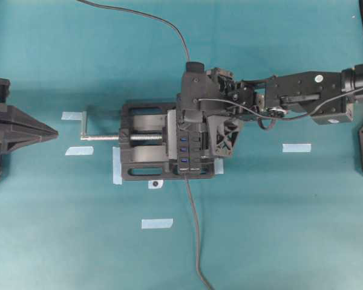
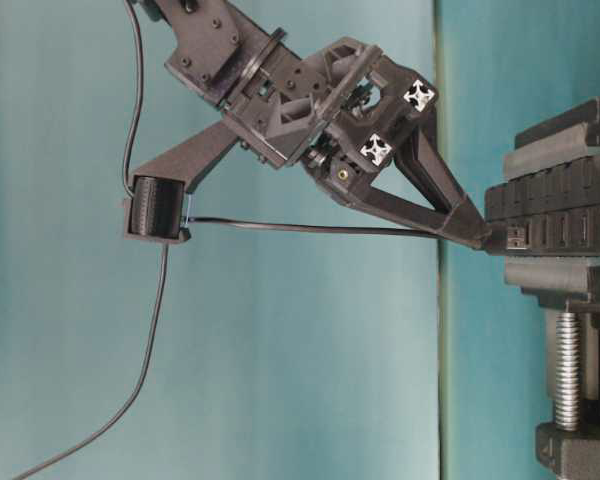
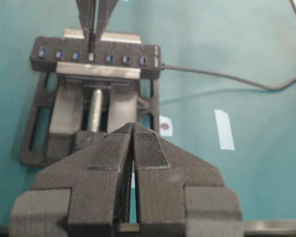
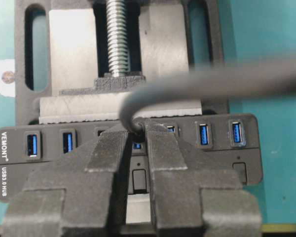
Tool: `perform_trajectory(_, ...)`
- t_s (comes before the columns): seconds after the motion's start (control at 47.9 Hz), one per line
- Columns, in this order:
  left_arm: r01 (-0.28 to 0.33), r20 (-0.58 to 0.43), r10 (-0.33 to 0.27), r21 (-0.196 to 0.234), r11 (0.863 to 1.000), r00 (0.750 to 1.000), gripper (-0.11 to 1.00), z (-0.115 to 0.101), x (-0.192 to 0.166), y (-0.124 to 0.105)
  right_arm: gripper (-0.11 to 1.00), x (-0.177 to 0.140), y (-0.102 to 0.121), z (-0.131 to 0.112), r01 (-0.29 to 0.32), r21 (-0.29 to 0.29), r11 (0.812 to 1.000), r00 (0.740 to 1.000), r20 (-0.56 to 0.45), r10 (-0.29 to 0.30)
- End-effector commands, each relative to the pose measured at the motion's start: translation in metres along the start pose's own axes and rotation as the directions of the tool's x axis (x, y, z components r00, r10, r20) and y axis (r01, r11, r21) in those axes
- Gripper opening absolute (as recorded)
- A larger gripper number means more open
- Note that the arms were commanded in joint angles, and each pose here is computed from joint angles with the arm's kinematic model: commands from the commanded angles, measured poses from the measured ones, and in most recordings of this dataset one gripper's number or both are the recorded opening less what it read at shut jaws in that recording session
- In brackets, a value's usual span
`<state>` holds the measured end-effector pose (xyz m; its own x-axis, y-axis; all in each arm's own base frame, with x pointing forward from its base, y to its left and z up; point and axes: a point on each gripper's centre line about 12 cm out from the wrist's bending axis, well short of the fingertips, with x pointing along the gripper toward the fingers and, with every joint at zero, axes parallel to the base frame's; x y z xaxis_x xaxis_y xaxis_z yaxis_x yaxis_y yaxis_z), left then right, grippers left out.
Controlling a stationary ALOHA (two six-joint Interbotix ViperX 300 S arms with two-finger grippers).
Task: Insert the USB into the center port of the fixed hub
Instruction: 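Lower the held plug toward the center port with the right gripper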
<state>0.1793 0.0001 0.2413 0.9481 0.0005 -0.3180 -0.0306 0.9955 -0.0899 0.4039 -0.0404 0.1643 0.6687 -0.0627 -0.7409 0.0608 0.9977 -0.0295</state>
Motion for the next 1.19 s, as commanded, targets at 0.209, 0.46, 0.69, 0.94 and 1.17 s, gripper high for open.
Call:
perform_trajectory(0.209,0.003,0.017,-0.003,0.0,1.0,1.0,0.0,0.0055,0.0002,-0.0008,0.08,-0.0075,0.002,0.0124,-0.004,-0.002,1.0,1.0,0.009,0.004)
perform_trajectory(0.46,0.002,0.012,-0.002,0.0,1.0,1.0,0.0,0.0036,0.0004,-0.0006,0.08,-0.0079,0.0026,0.0131,-0.006,-0.003,1.0,1.0,0.003,0.006)
perform_trajectory(0.69,0.002,0.011,-0.002,0.0,1.0,1.0,0.0,0.003,0.0005,-0.0005,0.08,-0.0058,0.0033,0.0116,-0.007,-0.004,1.0,1.0,-0.003,0.007)
perform_trajectory(0.94,0.001,0.009,-0.001,0.0,1.0,1.0,0.0,0.0024,0.0006,-0.0002,0.08,-0.0017,0.0034,0.0087,-0.007,-0.005,1.0,1.0,-0.015,0.007)
perform_trajectory(1.17,0.001,0.014,-0.001,0.0,1.0,1.0,0.0,0.003,-0.0002,-0.0003,0.08,0.0011,0.0029,0.0076,-0.007,-0.003,1.0,1.0,-0.021,0.007)
